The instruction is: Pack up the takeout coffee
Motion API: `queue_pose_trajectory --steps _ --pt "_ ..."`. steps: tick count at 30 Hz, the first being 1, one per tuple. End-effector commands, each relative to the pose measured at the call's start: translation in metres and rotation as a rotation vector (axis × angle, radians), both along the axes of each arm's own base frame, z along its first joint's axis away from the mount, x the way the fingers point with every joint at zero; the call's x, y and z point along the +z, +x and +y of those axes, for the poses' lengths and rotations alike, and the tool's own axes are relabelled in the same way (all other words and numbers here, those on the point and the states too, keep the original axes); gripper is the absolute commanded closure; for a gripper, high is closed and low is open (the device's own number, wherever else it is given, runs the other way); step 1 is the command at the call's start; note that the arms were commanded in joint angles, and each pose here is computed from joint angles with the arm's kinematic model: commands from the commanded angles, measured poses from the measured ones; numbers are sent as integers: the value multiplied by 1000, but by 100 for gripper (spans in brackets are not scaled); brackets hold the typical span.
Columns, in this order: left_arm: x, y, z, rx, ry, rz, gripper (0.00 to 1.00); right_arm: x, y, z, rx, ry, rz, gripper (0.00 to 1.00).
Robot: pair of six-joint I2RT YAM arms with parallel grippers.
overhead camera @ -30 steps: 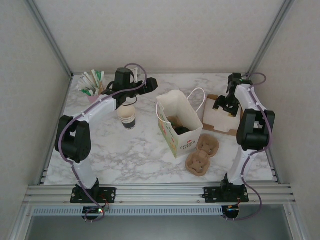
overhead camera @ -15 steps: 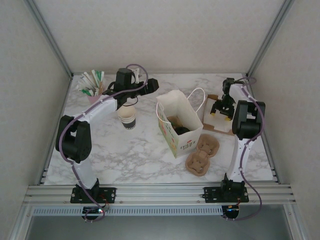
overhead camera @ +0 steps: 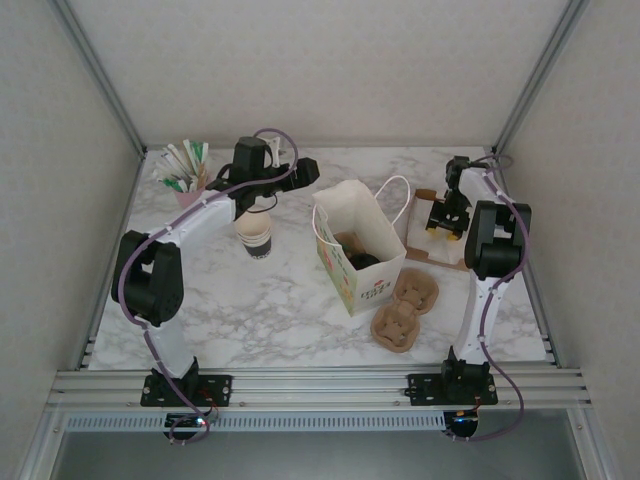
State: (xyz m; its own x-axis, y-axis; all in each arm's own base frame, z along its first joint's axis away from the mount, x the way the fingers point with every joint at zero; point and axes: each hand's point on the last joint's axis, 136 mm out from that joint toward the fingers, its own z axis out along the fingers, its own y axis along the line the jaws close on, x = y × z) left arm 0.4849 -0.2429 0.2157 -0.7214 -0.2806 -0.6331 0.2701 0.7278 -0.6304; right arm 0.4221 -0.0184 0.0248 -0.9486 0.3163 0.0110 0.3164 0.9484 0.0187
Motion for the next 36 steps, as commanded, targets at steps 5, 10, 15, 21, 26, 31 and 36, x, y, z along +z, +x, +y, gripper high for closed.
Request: queue_pose_trajectory --steps 5,10,15,21,26,31,36 --pt "14 5 -5 -9 6 -54 0 16 -7 1 2 -2 -20 63" --pt "15 4 -6 -9 8 -55 0 25 -7 0 2 -8 -38 67" --pt "15 2 -8 -13 8 -56 0 31 -8 0 3 -10 -48 74" --pt "19 1 -7 -10 9 -61 0 37 -10 -1 1 -16 -58 78" --pt "33 -5 -4 4 2 -91 0 59 -14 -3 -2 -35 -101 78" --pt "50 -12 2 31 -9 -125 0 83 -14 -5 -6 -45 -175 91" --pt "71 -24 11 60 -25 -162 0 107 -15 -6 -20 -50 -263 100"
